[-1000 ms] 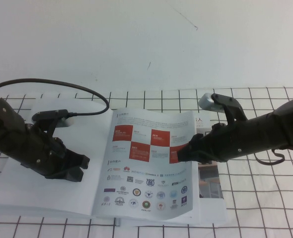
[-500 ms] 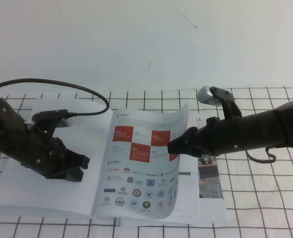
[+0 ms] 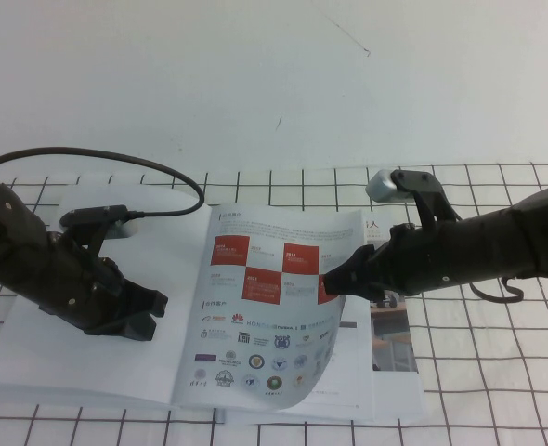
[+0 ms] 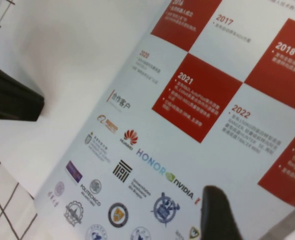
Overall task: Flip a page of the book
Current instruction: Open the closed book
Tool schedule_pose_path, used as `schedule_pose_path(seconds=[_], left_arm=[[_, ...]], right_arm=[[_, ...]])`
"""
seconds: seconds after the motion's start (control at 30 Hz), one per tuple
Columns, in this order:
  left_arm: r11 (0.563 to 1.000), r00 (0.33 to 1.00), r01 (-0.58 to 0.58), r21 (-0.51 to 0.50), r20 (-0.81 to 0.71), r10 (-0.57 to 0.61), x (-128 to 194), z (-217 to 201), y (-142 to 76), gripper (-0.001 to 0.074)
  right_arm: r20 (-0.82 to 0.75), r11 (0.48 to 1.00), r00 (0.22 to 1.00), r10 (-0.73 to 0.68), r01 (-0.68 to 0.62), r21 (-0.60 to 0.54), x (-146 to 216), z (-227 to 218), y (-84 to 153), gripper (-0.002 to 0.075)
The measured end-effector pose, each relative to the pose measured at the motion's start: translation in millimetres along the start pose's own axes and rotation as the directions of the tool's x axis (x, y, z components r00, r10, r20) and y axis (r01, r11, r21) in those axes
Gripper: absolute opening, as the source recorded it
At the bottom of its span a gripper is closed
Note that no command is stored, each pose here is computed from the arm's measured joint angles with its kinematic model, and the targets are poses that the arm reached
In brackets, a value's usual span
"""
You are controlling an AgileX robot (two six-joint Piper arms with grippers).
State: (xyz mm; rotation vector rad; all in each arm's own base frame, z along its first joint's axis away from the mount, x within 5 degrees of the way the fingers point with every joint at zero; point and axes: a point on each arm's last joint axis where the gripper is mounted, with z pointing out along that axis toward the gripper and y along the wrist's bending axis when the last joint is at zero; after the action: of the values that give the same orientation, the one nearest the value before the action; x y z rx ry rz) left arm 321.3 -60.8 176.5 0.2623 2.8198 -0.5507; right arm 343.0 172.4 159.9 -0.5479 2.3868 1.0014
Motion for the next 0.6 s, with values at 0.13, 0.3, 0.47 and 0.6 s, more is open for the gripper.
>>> schedule_pose_path(seconds=[0.13,0.3,0.47,0.6], left_arm=[[1.0,1.0,-0.002,0.0,0.0,0.002,0,0,0,-0.0002],[1.0,1.0,-0.002,0.001,-0.001,0.002,0,0,0,-0.0002],[1.0,1.0,-0.005,0.007,-0.012,0.005,1,0,-1,-0.0002],[1.0,1.0,-0.005,0.008,-0.015,0.005,1,0,-1,-0.0002]], right_arm=[[-0.002,1.0,1.0,0.012,-0.012,-0.004,0,0,0,0.0369],[0.012,0.999,0.999,0.03,-0.029,-0.042,-1,0,4,0.0368],[0.026,0.998,0.999,0.025,-0.024,-0.057,-2,1,4,0.0368],[-0.004,0.997,0.999,0.049,-0.049,-0.055,6,11,-5,0.0368]])
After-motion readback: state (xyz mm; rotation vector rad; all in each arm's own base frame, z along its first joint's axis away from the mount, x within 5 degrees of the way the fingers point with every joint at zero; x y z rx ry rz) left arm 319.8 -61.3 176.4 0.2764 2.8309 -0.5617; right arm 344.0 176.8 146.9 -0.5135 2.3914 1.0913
